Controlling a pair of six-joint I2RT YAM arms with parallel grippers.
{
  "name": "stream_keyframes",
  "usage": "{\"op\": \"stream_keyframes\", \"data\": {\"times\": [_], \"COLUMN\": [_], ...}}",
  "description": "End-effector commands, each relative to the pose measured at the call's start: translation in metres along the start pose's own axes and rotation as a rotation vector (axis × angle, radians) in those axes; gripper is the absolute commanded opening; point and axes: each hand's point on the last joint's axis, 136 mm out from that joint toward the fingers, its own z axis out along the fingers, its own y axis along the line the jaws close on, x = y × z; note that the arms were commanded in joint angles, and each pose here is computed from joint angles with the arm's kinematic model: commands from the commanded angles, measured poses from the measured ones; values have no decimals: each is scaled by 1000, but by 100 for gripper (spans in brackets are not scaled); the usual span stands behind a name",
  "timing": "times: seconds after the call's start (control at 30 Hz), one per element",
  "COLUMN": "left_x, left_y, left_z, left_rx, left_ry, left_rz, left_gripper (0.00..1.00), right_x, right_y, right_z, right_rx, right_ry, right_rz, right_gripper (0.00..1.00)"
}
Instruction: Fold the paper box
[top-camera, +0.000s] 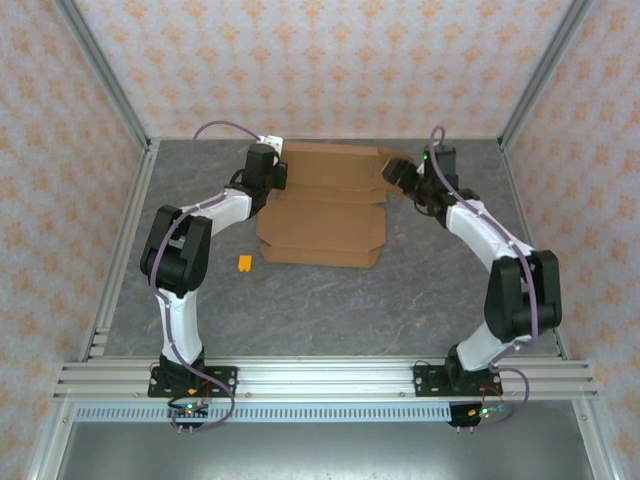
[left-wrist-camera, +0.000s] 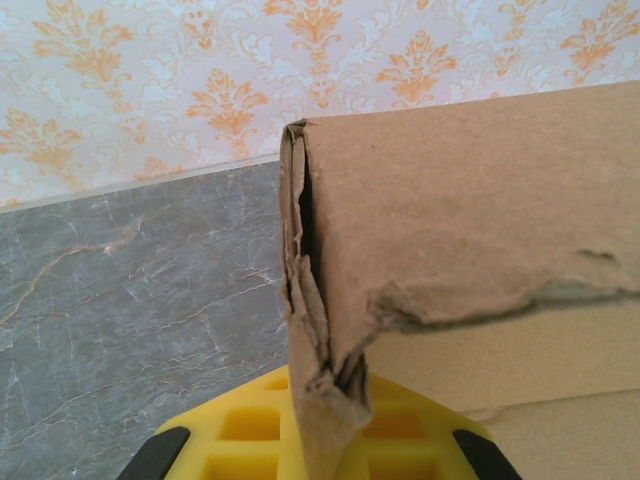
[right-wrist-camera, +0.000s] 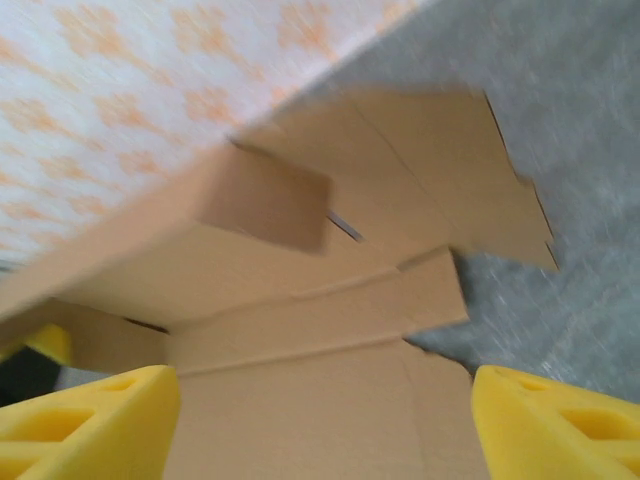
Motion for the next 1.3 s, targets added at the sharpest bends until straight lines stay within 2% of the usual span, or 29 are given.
{"op": "stream_keyframes", "data": {"times": [0.0,0.27,0.47,0.6,0.8,0.97,1.27], "left_x": [-6,-7,-7,-6,-6,-5,-5], "left_y": [2,2,1,0,0,-1,-1], "left_z": [-1,-2,-2,-1,-1,-1,-1], "left_rx": [-22,-22,-19,-13,-8,-6,-3], "left_ry": [-3,-6,-5,-4,-3,1,2], "left_rz": [1,0,1,0,-2,-5,-6], "left_gripper": [0,0,0,0,0,0,0], "right_x": [19,32,36,33,27,20,26], "right_y": [-18,-54,-61,-56,-45,-28,-3], "right_z": [34,83,109,121,134,128,125], "right_rx": [24,115,120,97,49,-19,-97], "right_ry": [-3,-41,-36,-30,-30,-46,-19], "right_rz": [30,84,90,84,73,46,6], "right_gripper": [73,61,56,52,40,32,28]}}
